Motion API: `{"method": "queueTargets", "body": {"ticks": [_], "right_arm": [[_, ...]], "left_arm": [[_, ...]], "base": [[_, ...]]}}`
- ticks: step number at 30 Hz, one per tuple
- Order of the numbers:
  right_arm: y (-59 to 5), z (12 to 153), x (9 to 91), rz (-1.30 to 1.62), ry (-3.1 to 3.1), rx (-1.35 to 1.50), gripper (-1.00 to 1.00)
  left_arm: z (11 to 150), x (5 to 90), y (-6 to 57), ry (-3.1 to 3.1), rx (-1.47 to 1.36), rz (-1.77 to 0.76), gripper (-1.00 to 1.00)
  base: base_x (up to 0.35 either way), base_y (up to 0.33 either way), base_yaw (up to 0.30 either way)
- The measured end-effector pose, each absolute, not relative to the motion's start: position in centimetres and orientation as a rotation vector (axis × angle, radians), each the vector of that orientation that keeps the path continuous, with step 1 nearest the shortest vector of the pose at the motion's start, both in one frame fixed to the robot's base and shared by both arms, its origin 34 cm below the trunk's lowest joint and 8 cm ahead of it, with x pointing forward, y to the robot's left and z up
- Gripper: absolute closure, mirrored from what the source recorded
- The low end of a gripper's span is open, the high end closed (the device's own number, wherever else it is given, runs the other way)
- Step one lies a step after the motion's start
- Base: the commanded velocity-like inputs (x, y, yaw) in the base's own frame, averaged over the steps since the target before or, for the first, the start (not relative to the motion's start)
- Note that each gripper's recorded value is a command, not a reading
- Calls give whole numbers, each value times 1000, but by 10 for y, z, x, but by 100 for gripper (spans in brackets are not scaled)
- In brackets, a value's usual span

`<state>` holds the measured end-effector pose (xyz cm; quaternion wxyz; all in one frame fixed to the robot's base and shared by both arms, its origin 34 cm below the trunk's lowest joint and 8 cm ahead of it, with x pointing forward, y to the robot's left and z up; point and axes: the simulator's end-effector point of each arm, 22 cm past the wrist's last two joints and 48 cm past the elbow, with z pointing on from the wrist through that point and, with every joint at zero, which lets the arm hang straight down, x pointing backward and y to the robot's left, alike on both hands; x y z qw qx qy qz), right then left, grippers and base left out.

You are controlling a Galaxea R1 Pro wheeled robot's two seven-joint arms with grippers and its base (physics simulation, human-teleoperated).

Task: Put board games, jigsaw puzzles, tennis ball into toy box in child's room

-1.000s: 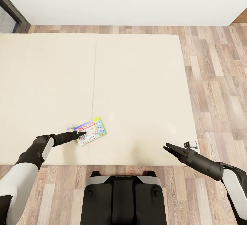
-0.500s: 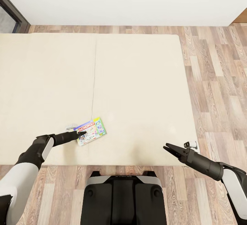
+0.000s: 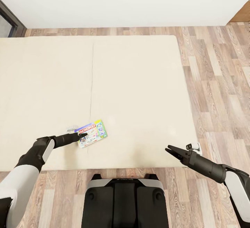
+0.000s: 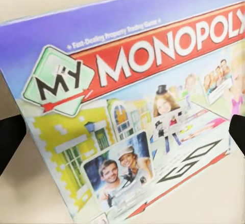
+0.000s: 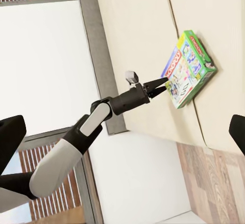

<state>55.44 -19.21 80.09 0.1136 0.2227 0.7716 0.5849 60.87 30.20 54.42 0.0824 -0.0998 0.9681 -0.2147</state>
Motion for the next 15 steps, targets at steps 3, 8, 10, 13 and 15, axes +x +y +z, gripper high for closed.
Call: {"method": "queueTargets", "body": {"ticks": [3, 8, 10, 13, 15], "right_arm": [[-192, 801, 555, 1714, 2264, 652, -100], [-192, 801, 555, 1714, 2264, 652, -100], [-192, 801, 554, 1715, 2264, 652, -100], [-192, 801, 554, 1715, 2265, 652, -100], [-192, 801, 554, 1715, 2265, 651, -100]], "left_arm": [[545, 609, 302, 2890, -298, -642, -100], [545, 609, 302, 2889, -298, -642, -100], [545, 609, 302, 2889, -298, -642, -100], [545, 609, 302, 2889, -298, -642, -100], [545, 609, 302, 2890, -298, -641, -100]], "base": [[0, -12, -40], [0, -85, -8], [0, -28, -1], [0, -25, 0], [0, -140, 0]]}}
